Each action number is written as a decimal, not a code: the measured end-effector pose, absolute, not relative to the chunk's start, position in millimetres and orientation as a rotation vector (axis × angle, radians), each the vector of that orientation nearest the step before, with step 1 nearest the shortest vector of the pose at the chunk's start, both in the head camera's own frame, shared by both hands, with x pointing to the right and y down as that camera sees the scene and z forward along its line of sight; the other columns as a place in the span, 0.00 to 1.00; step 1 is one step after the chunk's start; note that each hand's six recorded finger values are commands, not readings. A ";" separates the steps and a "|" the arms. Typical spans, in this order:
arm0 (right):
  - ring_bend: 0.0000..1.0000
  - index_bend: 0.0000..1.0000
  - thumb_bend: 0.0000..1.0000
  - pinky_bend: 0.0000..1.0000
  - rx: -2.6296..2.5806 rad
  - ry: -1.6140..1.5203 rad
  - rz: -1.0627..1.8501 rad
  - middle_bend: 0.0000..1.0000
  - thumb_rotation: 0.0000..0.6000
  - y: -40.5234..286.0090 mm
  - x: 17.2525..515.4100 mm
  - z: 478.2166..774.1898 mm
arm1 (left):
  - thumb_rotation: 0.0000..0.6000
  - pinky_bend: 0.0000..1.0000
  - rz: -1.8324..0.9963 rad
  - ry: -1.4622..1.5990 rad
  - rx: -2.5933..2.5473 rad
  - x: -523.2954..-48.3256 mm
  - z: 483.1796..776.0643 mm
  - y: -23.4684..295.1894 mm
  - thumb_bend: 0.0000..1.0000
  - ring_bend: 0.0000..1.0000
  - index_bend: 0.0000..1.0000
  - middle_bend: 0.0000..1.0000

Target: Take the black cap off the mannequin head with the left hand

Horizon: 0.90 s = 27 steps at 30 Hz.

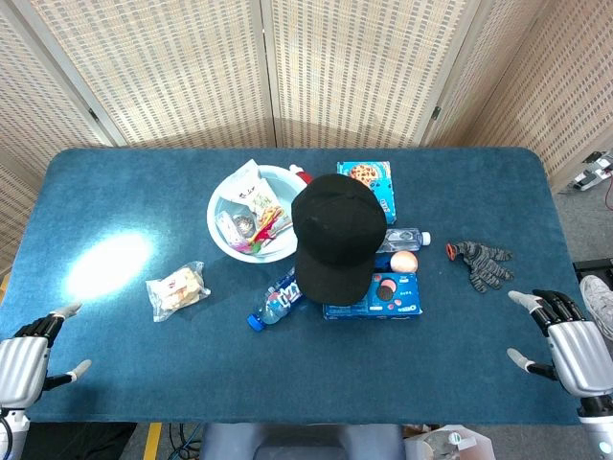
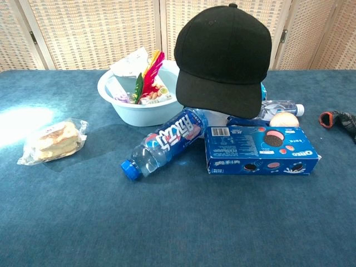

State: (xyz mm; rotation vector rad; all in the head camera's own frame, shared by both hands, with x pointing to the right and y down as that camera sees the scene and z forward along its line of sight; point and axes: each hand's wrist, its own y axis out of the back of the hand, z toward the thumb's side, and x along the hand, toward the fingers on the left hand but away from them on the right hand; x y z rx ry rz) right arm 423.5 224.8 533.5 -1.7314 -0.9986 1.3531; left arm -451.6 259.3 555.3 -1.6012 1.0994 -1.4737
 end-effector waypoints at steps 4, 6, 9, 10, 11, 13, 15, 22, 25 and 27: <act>0.17 0.23 0.13 0.19 -1.736 -0.995 1.349 0.29 1.00 222.0 420.7 535.3 | 1.00 0.38 -1.474 1.100 -1.602 -451.5 555.5 259.3 0.00 0.33 0.21 0.28; 0.17 0.23 0.13 0.19 -1.735 -0.996 1.352 0.29 1.00 222.5 421.6 535.0 | 1.00 0.38 -1.470 1.098 -1.605 -450.5 555.5 259.3 0.00 0.33 0.21 0.28; 0.17 0.23 0.13 0.19 -1.727 -1.002 1.352 0.29 1.00 223.7 424.5 532.8 | 1.00 0.38 -1.458 1.093 -1.611 -448.2 555.0 259.0 0.00 0.33 0.21 0.28; 0.17 0.23 0.13 0.19 -1.723 -1.005 1.352 0.29 1.00 223.9 425.4 531.6 | 1.00 0.38 -1.454 1.091 -1.615 -447.3 554.9 258.9 0.00 0.34 0.21 0.28; 0.17 0.23 0.13 0.19 -1.720 -1.007 1.352 0.29 1.00 224.0 426.2 530.6 | 1.00 0.38 -1.446 1.088 -1.620 -446.0 554.6 258.8 0.00 0.34 0.21 0.28; 0.17 0.23 0.13 0.19 -1.709 -1.013 1.349 0.29 1.00 223.9 427.8 527.6 | 1.00 0.38 -1.432 1.083 -1.627 -443.9 554.1 258.1 0.00 0.34 0.21 0.28; 0.17 0.23 0.13 0.19 -1.698 -1.021 1.346 0.29 1.00 223.7 429.3 524.1 | 1.00 0.38 -1.409 1.078 -1.636 -441.0 553.6 256.4 0.00 0.34 0.21 0.28; 0.17 0.23 0.13 0.19 -1.635 -1.053 1.334 0.29 1.00 223.0 436.7 505.9 | 1.00 0.38 -1.280 1.022 -1.720 -418.9 553.4 245.0 0.00 0.35 0.21 0.29; 0.17 0.23 0.13 0.19 -1.630 -1.057 1.335 0.29 1.00 224.8 437.6 502.7 | 1.00 0.43 -1.211 0.982 -1.794 -403.6 557.1 236.5 0.00 0.38 0.22 0.31; 0.17 0.23 0.13 0.19 -1.629 -1.060 1.336 0.29 1.00 226.0 438.1 501.6 | 1.00 0.47 -1.157 0.952 -1.849 -391.3 560.0 230.3 0.00 0.41 0.23 0.33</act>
